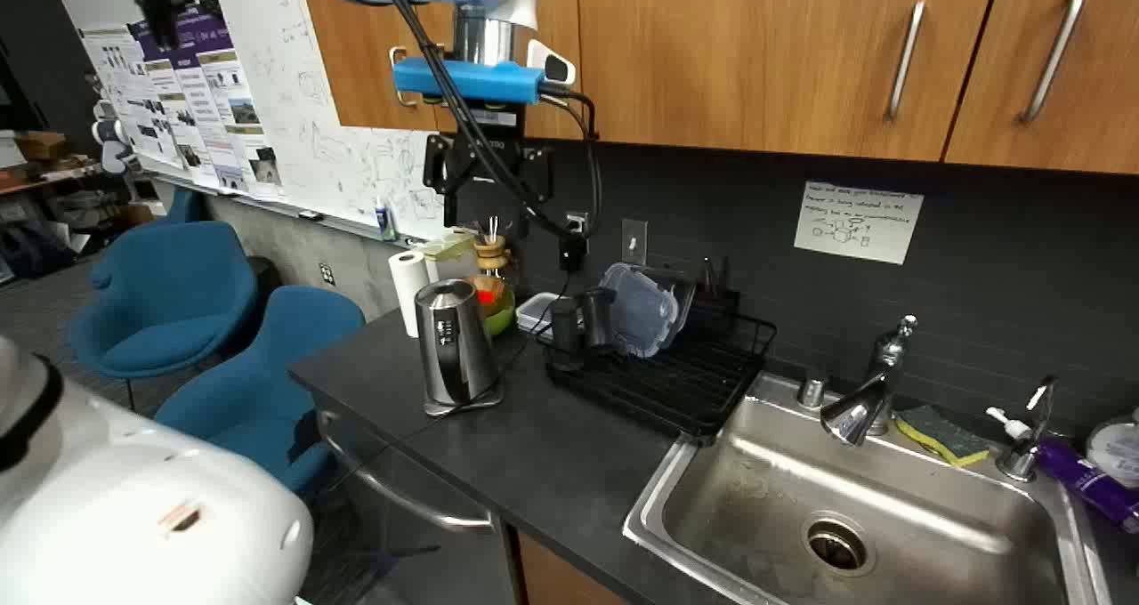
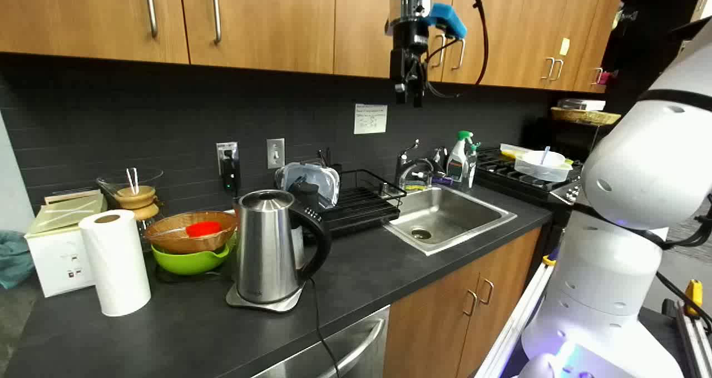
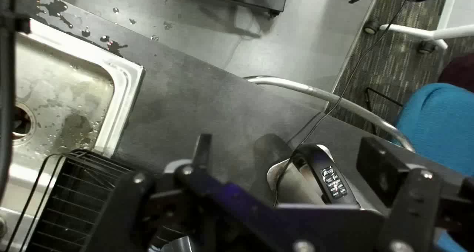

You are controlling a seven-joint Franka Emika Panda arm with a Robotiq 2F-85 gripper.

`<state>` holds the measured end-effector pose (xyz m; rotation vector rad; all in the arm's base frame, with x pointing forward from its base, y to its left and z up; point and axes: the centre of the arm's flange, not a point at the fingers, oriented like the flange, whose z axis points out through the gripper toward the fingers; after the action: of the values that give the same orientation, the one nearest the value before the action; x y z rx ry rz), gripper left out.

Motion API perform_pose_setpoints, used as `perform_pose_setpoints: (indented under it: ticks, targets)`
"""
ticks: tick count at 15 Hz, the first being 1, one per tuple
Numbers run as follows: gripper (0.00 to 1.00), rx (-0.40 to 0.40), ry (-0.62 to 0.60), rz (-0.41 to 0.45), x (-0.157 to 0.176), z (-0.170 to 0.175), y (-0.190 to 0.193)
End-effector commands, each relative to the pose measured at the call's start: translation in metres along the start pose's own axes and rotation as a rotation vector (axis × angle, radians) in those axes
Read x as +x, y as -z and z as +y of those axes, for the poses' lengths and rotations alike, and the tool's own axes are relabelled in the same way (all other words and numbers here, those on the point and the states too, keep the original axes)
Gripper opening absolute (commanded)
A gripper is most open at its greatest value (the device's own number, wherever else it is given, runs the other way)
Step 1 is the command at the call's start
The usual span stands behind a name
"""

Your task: Press the button on the kettle

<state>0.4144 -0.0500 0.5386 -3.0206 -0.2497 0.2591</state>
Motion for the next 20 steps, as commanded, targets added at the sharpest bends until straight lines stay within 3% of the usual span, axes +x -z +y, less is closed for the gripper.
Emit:
perform_pose_setpoints:
  ticks: [1, 8, 20]
  targets:
    - [1.00, 0.000, 0.000, 0.001, 0.000, 0.000, 0.000]
    - [1.00, -0.008, 0.015, -0.019, 0.007, -0.012, -0.006]
    - [1.00, -0.115, 0.109, -0.085, 0.055, -0.099, -0.061]
